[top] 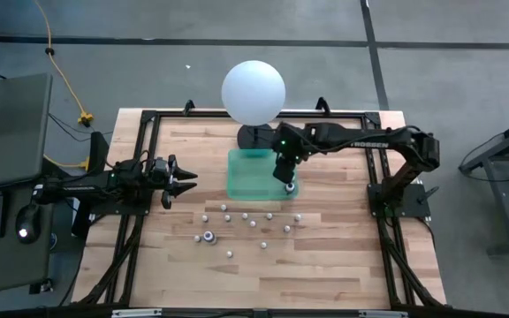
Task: Pick & Place food coloring
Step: Put the large blue food coloring bottle into the bin
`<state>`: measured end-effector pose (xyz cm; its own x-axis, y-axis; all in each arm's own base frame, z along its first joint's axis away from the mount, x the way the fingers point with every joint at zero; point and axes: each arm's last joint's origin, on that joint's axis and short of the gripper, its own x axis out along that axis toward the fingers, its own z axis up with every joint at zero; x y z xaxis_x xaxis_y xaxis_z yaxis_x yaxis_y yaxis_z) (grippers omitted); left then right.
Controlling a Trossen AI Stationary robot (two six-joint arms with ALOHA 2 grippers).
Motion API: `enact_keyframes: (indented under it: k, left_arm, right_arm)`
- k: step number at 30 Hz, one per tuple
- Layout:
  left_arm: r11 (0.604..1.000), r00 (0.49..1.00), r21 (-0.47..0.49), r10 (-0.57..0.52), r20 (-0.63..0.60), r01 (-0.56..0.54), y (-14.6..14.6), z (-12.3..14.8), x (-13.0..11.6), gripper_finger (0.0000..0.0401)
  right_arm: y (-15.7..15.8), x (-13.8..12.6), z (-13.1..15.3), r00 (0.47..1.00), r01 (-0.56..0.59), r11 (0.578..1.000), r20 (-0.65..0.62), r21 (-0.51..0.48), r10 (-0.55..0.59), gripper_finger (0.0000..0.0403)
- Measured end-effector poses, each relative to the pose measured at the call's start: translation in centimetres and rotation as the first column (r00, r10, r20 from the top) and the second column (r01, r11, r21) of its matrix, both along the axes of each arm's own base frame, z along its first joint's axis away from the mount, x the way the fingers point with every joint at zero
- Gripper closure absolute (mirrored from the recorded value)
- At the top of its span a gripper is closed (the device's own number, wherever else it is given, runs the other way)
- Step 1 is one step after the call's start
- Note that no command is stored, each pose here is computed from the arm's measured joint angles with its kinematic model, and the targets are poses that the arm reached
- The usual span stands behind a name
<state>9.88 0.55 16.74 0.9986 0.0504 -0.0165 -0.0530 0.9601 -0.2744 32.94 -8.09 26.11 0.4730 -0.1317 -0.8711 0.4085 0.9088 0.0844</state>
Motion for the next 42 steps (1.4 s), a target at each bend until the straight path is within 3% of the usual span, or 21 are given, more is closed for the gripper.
enact_keyframes:
  k: [13,42]
  left_arm:
    - [1.000,1.000,0.000,0.000,0.000,0.000,0.0,0.0,0.0,0.0254]
    - [1.000,1.000,0.000,0.000,0.000,0.000,0.0,0.0,0.0,0.0254]
  right_arm:
    - [-0.6,-0.9,-3.7,0.997,0.082,0.996,-0.007,0.032,-0.082,0.0283]
    - [-0.5,-1.1,-3.8,0.938,0.346,0.936,-0.006,0.062,-0.347,0.0282]
